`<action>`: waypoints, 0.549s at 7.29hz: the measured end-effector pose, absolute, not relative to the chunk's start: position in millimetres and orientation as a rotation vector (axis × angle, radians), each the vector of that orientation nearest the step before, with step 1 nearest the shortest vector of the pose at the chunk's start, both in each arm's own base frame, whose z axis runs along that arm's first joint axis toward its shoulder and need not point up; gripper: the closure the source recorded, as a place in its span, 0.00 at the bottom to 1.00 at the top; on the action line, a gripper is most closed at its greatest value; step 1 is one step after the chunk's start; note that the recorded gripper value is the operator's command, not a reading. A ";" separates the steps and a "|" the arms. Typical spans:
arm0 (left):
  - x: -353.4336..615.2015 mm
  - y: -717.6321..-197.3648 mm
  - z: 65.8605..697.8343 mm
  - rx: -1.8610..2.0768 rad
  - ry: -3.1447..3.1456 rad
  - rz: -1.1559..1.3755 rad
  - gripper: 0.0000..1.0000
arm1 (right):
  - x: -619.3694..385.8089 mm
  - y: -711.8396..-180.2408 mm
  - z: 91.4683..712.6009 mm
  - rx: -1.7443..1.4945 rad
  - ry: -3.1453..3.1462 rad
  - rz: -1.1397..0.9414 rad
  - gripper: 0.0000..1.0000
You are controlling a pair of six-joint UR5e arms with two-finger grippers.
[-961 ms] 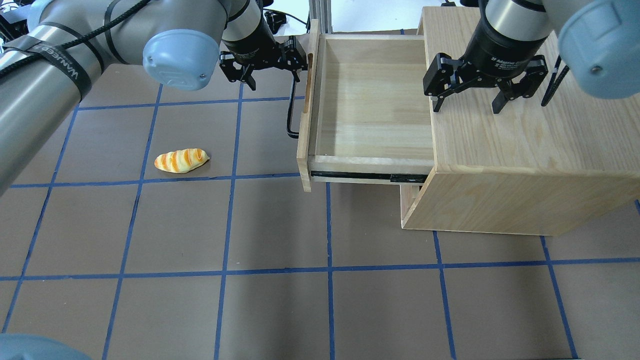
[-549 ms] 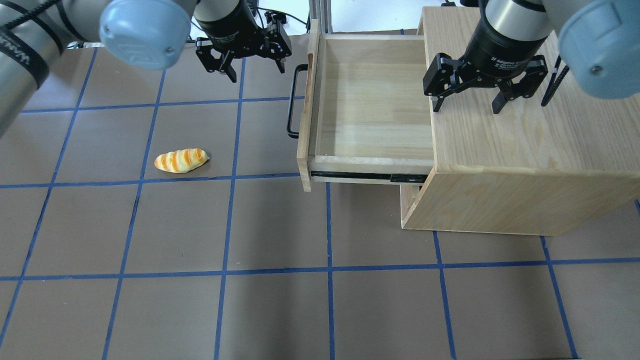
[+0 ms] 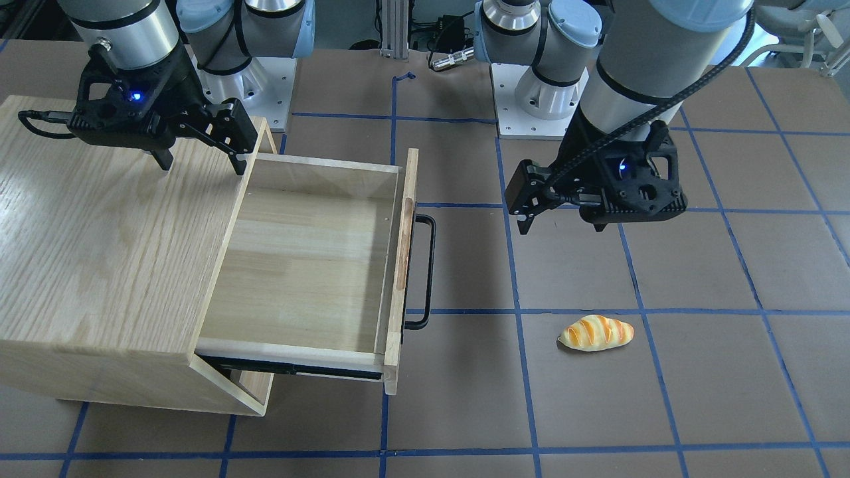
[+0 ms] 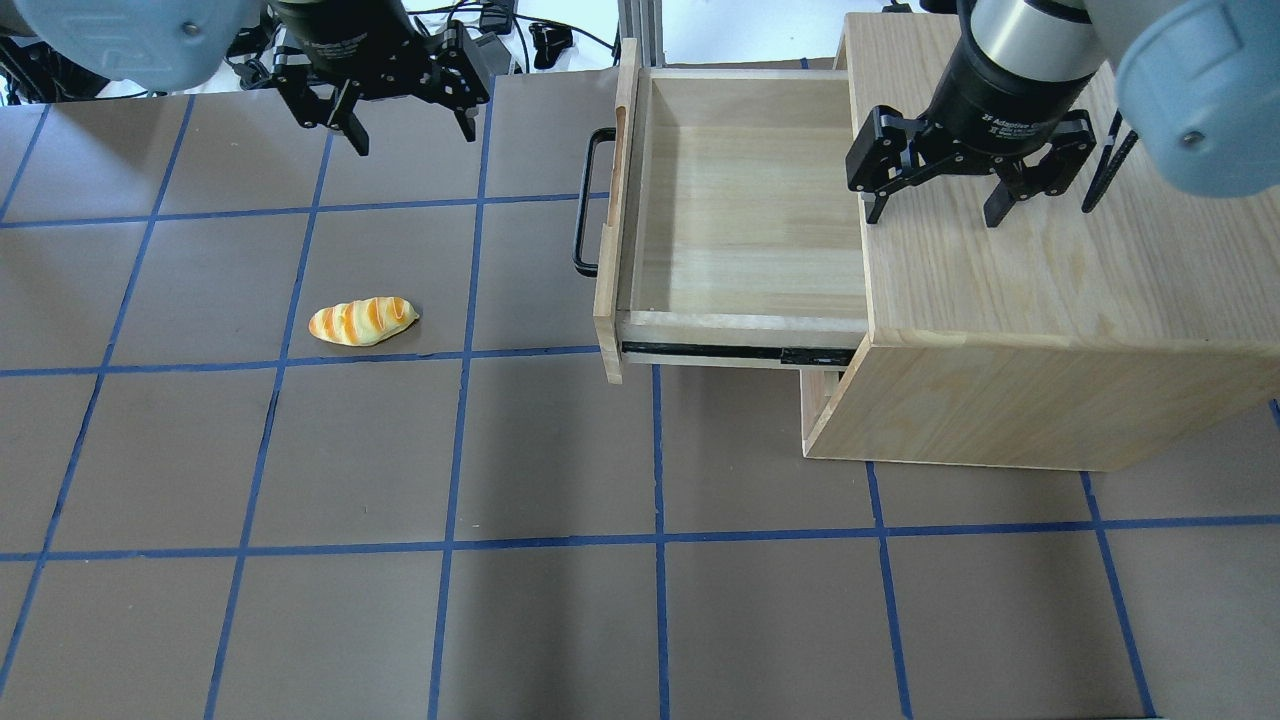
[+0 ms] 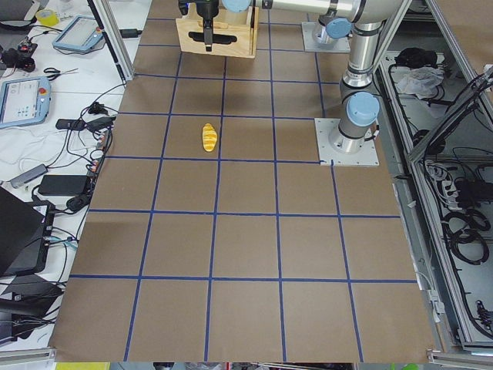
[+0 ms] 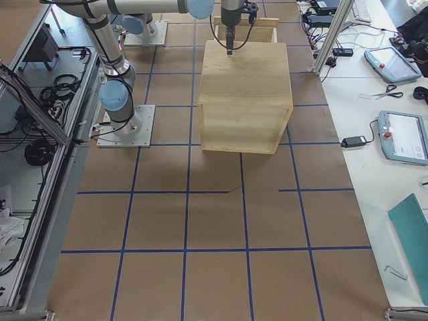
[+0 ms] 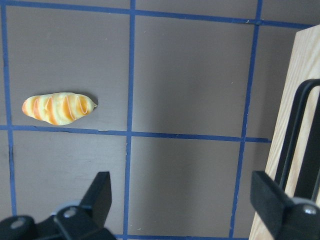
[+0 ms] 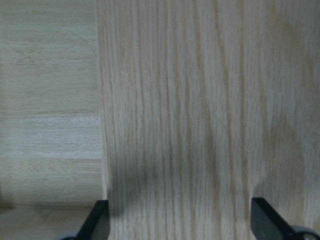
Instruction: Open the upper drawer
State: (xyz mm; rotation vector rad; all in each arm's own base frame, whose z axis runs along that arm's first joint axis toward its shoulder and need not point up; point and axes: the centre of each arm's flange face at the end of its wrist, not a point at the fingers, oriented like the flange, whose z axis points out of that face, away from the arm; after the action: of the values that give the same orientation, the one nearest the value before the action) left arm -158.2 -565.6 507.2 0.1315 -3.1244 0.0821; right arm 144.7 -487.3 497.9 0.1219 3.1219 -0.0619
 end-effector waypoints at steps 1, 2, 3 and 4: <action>-141.6 -556.3 504.7 0.127 -3.138 0.055 0.00 | 144.7 -487.3 497.9 0.122 3.121 -0.062 0.00; -129.4 -545.7 498.3 0.119 -3.160 0.029 0.00 | 144.7 -487.3 497.8 0.122 3.121 -0.062 0.00; -122.8 -536.3 491.3 0.112 -3.182 0.008 0.00 | 144.7 -487.3 497.9 0.122 3.122 -0.062 0.00; -120.3 -529.0 488.9 0.109 -3.191 0.001 0.00 | 144.6 -487.3 497.9 0.122 3.122 -0.062 0.00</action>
State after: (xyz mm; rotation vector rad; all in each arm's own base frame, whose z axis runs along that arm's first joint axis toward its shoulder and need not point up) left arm -120.3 -529.0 488.9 0.1090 -3.1907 0.0010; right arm 144.6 -487.3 497.9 0.1220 3.1222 -0.0618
